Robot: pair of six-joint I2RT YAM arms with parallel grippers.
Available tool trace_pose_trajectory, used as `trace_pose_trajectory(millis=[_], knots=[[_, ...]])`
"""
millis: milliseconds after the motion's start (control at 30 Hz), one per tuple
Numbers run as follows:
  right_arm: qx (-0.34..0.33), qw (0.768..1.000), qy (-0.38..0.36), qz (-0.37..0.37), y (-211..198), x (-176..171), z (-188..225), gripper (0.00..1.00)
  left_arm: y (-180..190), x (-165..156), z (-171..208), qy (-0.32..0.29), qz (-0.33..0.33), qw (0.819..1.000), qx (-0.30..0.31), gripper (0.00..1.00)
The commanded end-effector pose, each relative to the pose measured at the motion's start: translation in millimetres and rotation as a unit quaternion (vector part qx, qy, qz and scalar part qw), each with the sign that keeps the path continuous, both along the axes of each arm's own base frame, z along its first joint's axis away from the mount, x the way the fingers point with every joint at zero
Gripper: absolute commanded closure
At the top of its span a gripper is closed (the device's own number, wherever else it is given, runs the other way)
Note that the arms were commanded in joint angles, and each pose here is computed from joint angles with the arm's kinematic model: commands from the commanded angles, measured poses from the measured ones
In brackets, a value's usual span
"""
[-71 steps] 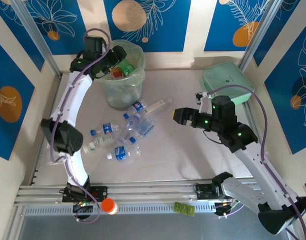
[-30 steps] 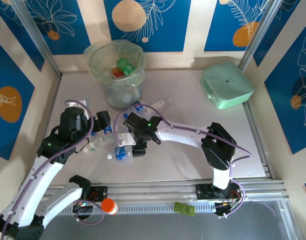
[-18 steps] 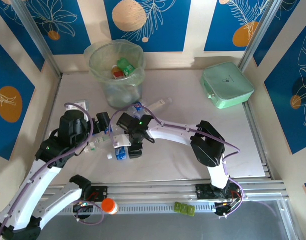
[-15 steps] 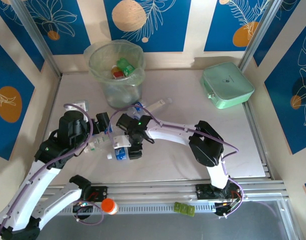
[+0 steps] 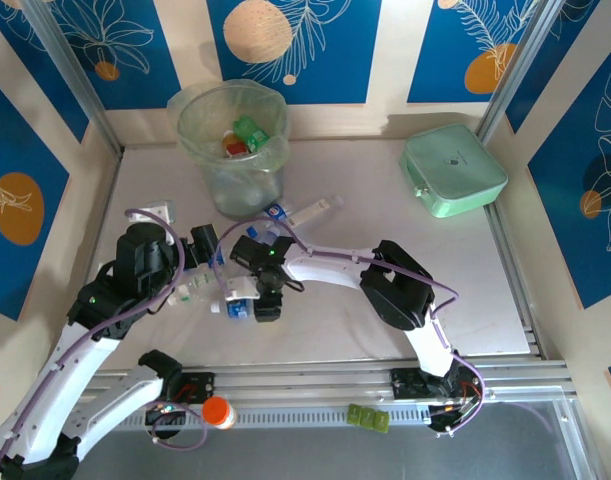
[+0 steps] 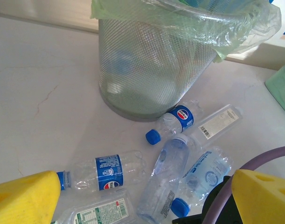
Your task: Put the plastic bottles in the bin
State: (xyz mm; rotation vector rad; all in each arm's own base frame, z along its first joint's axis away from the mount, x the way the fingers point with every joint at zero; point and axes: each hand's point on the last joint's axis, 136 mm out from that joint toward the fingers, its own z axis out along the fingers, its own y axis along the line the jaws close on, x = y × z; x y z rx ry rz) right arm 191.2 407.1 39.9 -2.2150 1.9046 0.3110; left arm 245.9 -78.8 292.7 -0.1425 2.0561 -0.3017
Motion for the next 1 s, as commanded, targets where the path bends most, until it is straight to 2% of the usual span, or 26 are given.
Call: trace_pose_trajectory(millis=[0, 100, 433, 567, 667, 767, 833, 967], knots=[[0.021, 1.000, 0.010, -0.001, 4, -9, 10, 0.43, 3, 0, 2, -0.009, 0.005, 1.000, 0.008, 0.06], [0.032, 0.999, 0.015, -0.007, 3, -13, 21, 0.51, 4, 0, 3, -0.012, 0.007, 1.000, 0.006, 0.06], [0.110, 0.990, 0.037, -0.079, -13, -21, 83, 0.56, -21, -13, 44, -0.052, -0.070, 0.995, -0.048, 0.01], [0.166, 0.976, 0.054, -0.130, -25, -18, 114, 0.59, -36, -19, 63, -0.077, -0.115, 0.987, -0.078, 0.01], [0.227, 0.957, 0.072, -0.167, -36, -15, 143, 0.59, -48, -19, 71, -0.078, -0.136, 0.982, -0.108, 0.01], [0.285, 0.935, 0.086, -0.194, -51, -15, 169, 0.59, -78, -23, 82, -0.088, -0.210, 0.962, -0.153, 0.01], [0.327, 0.917, 0.092, -0.210, -61, -15, 188, 0.59, -104, -29, 92, -0.100, -0.279, 0.936, -0.192, 0.03], [0.387, 0.888, 0.096, -0.230, -76, -18, 214, 0.59, -140, -36, 109, -0.104, -0.374, 0.885, -0.256, 0.04]])
